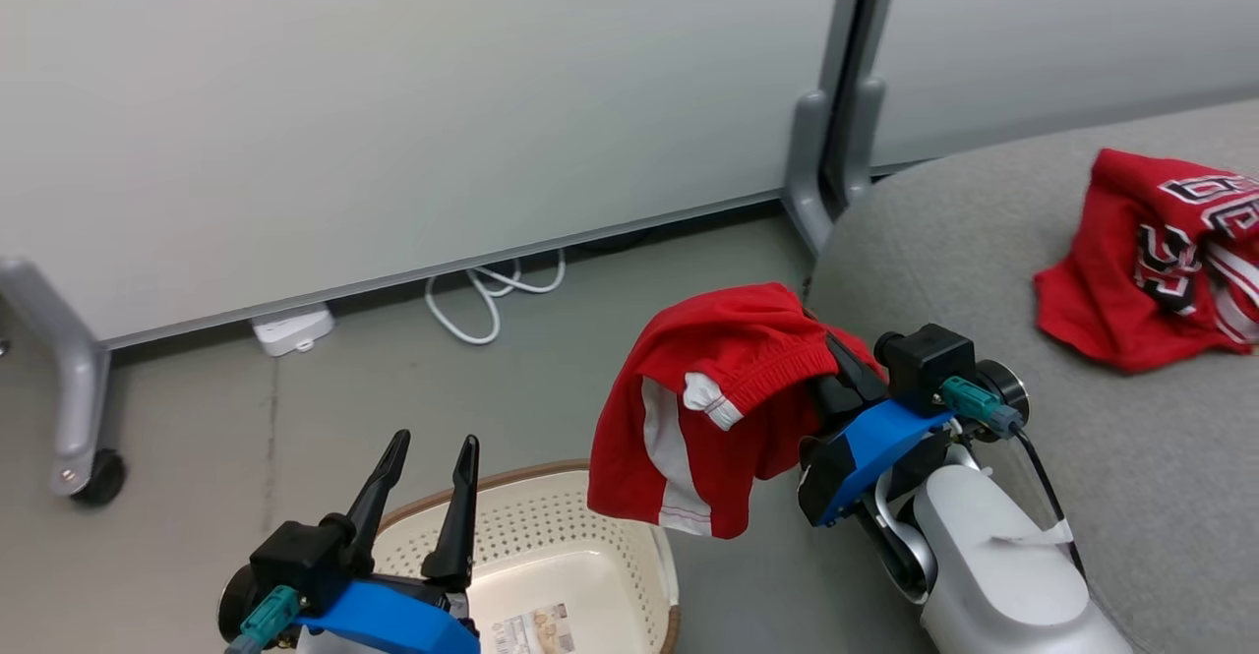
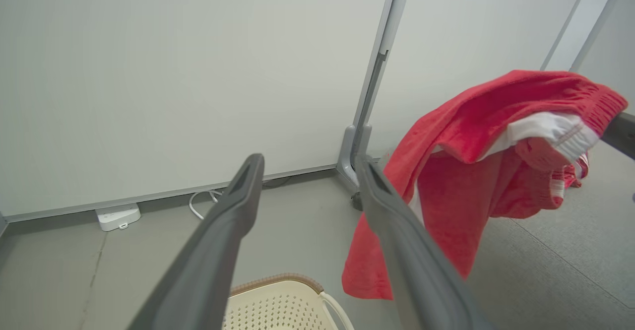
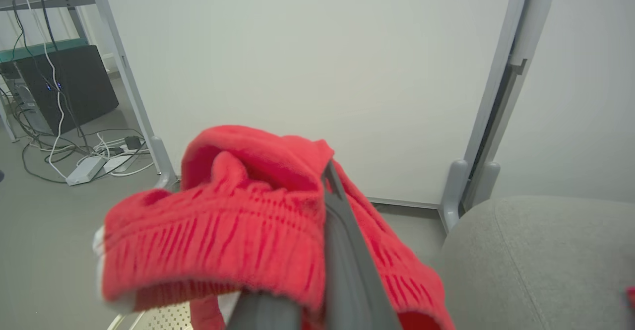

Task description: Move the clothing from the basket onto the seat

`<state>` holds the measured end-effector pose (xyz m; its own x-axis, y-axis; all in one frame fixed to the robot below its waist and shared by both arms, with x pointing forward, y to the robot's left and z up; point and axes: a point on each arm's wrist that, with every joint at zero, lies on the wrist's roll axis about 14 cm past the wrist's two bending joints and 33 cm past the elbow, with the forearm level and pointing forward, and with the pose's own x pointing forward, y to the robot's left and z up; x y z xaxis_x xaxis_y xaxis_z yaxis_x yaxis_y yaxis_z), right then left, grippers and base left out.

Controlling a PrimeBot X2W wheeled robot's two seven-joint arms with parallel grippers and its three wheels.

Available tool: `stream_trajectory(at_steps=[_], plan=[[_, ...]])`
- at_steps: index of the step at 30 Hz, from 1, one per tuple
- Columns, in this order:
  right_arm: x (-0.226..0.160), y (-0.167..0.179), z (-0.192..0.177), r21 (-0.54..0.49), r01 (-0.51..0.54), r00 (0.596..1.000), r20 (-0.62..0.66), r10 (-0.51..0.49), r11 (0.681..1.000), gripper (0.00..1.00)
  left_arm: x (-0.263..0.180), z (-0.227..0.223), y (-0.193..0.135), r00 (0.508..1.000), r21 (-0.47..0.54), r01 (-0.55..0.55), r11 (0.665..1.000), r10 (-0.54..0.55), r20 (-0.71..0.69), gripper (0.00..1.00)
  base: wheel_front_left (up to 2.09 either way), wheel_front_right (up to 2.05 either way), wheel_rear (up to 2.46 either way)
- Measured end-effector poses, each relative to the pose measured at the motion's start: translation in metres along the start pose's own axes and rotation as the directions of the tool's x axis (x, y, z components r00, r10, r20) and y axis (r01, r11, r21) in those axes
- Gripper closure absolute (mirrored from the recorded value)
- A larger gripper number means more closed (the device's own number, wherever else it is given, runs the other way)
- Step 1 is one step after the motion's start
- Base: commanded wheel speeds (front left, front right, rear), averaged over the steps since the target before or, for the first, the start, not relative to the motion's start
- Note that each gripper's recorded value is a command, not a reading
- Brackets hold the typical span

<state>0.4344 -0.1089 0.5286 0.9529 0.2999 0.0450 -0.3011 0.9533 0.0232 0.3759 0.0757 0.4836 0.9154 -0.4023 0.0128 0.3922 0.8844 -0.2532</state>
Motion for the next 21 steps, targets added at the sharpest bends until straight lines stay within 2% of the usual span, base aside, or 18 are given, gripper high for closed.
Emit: stream_trajectory(at_steps=[10,21], plan=[[-0.036,-0.057,-0.004,-0.004,0.170,0.985,-0.016,-0.170,0.985,1.00,0.034,-0.017,-0.046,0.986,-0.017,0.162,0.987,-0.163,-0.047,0.00,0.00,0.00,0.00],[-0.090,-0.112,-0.005,-0.011,0.357,0.934,-0.025,-0.357,0.934,1.00,0.064,-0.040,-0.097,0.936,-0.031,0.336,0.941,-0.338,-0.102,0.00,0.00,0.00,0.00]])
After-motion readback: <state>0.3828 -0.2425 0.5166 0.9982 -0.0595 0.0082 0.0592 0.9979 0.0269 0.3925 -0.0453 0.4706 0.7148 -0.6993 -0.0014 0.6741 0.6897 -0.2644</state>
